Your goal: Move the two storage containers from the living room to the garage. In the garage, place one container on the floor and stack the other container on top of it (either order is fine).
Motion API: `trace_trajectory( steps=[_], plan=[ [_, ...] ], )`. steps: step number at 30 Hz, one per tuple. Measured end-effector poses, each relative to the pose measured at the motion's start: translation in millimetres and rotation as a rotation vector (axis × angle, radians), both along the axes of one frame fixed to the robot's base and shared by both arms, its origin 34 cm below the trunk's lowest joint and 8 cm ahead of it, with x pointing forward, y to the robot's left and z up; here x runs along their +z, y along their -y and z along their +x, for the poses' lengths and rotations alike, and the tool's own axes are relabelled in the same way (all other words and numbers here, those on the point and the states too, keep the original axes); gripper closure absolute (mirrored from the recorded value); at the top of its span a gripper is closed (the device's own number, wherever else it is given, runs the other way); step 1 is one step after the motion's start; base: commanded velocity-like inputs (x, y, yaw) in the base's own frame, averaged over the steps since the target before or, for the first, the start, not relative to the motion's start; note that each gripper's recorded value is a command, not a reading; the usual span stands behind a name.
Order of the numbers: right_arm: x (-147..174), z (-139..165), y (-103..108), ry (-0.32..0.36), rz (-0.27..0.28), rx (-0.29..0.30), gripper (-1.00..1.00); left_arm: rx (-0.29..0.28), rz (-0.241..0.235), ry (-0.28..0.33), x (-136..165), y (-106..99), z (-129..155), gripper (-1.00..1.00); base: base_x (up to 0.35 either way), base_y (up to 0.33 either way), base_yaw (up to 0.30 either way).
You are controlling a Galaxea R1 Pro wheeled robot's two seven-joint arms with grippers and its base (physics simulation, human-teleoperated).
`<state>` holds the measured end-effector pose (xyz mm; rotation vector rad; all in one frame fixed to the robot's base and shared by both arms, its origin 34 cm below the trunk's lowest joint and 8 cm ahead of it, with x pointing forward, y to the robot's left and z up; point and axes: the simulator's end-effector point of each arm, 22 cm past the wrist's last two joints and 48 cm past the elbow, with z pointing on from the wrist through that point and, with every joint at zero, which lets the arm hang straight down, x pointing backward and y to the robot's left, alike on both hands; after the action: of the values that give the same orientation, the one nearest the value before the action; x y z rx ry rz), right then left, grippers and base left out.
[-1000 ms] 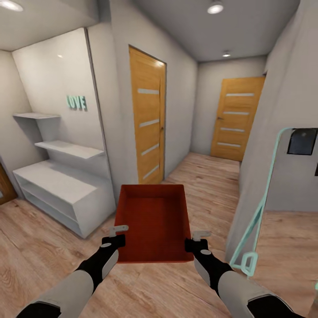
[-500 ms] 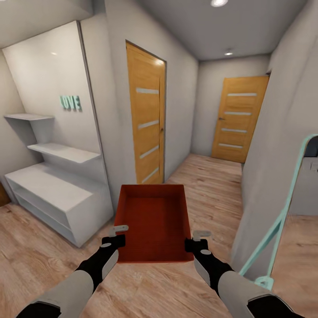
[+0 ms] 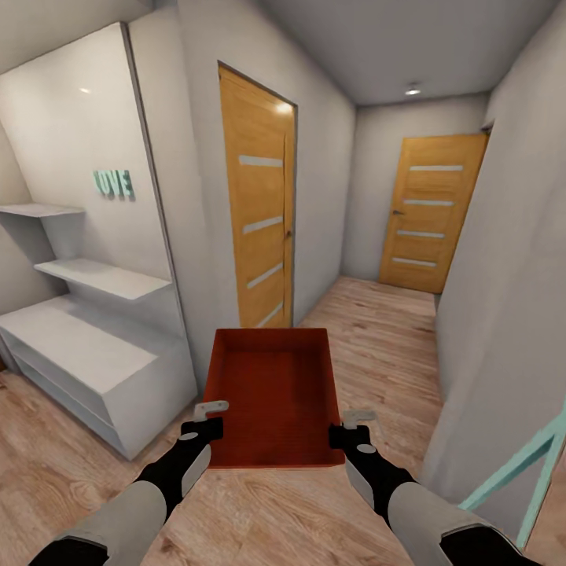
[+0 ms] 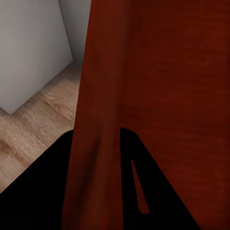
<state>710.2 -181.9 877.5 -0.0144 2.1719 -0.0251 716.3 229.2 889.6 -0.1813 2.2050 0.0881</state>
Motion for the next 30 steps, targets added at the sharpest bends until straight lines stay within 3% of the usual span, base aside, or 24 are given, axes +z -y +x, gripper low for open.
trace_trajectory(
  steps=[6,30],
  plan=[
    [0.3,0.2,0.1,0.001,-0.001,0.0,1.0,0.0,0.0,0.0,0.0,0.0,0.0,1.0,0.321,0.0,-0.11],
    [0.1,0.1,0.2,0.0,-0.002,0.001,1.0,0.0,0.0,-0.002,-1.0,0.1,-0.6,1.0,0.321,0.0,-0.239]
  ],
)
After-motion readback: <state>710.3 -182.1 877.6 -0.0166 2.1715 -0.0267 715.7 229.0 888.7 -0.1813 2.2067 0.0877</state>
